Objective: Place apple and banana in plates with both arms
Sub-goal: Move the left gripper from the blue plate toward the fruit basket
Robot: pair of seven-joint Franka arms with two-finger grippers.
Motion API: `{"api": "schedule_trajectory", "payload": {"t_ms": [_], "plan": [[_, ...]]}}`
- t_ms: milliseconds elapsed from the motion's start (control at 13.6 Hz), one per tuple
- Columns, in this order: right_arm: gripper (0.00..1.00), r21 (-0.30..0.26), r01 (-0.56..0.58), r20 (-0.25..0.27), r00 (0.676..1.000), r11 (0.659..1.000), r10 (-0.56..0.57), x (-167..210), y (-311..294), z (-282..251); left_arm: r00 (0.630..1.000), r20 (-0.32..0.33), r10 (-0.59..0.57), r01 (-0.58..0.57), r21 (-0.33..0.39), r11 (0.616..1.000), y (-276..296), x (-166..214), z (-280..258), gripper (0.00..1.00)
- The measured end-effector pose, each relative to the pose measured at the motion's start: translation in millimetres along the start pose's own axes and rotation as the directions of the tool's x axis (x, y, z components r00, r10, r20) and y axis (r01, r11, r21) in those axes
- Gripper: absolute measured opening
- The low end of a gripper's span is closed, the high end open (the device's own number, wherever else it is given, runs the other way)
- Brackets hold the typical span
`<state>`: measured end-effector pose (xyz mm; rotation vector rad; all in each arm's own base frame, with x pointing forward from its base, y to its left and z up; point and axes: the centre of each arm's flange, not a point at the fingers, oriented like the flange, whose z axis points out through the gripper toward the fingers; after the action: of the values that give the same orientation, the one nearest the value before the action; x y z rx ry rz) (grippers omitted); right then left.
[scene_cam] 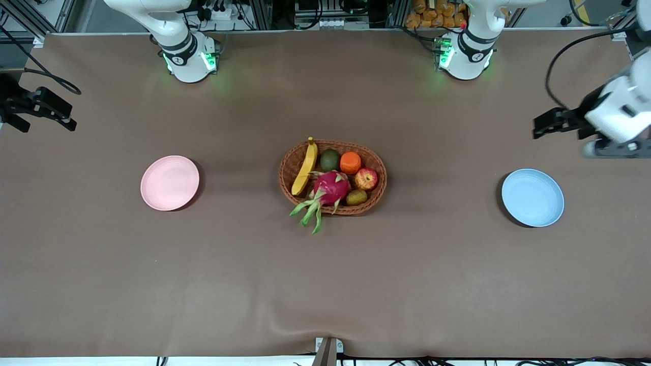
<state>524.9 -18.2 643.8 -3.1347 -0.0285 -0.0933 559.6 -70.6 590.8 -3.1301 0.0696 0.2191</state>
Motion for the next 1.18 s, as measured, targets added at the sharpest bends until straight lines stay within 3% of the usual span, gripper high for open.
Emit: {"api": "schedule_trajectory", "payload": {"t_ms": [220,808,1176], "plan": [[1.0,0.0,-0.005,0.011,1.0,1.0,0.005,0,3,3,0.999,0.026,0.029,-0.029,-0.004,1.0,48,10,21,1.0],[1.0,0.001,-0.007,0.016,1.0,1.0,0.007,0,4,4,0.996,0.064,-0.055,0.053,0.036,0.998,180,20,93,1.0],[1.0,0.001,-0.008,0.019,1.0,1.0,0.008,0,4,5,0.99,0.09,-0.112,0.115,-0.034,0.993,233,32,142,1.0]]}}
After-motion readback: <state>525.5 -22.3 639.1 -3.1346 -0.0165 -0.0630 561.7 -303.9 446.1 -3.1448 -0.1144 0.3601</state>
